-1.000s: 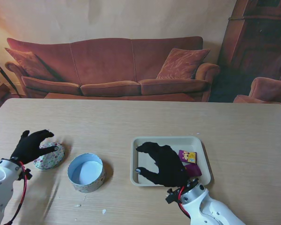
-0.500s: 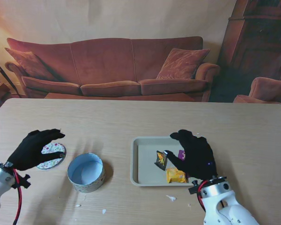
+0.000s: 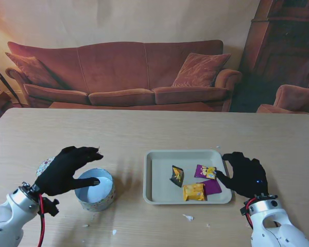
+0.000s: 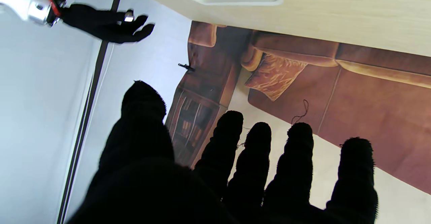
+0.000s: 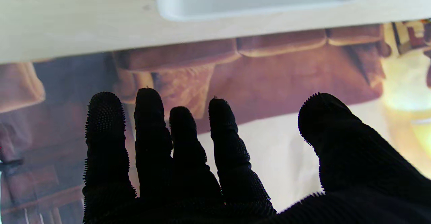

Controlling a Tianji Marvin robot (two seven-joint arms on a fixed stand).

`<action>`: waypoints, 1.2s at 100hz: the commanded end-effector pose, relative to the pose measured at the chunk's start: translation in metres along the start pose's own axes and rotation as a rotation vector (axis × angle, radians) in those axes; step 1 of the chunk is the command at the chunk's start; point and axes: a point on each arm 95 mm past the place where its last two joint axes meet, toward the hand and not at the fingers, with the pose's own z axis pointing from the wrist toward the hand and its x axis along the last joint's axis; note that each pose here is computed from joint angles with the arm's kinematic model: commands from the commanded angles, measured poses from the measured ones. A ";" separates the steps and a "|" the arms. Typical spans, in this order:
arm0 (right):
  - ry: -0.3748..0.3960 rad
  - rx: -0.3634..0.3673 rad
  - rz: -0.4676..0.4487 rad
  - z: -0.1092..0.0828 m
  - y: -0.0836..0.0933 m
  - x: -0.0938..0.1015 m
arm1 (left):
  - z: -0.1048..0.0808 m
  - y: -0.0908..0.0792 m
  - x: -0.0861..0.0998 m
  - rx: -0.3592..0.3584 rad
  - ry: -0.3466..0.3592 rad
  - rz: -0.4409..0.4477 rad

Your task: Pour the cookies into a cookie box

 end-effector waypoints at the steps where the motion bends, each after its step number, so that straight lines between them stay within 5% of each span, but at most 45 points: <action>1: -0.032 0.064 -0.029 -0.005 -0.018 -0.012 | 0.002 0.011 0.010 -0.016 0.011 -0.024; 28: -0.068 0.198 -0.194 -0.001 -0.046 -0.034 | 0.001 0.024 0.017 -0.022 0.003 -0.107; 77: -0.187 0.271 -0.122 0.034 -0.078 -0.037 | 0.003 0.028 0.019 -0.022 -0.001 -0.141; 120: -0.210 0.377 -0.101 0.050 -0.091 -0.039 | 0.004 0.029 0.014 -0.009 -0.020 -0.147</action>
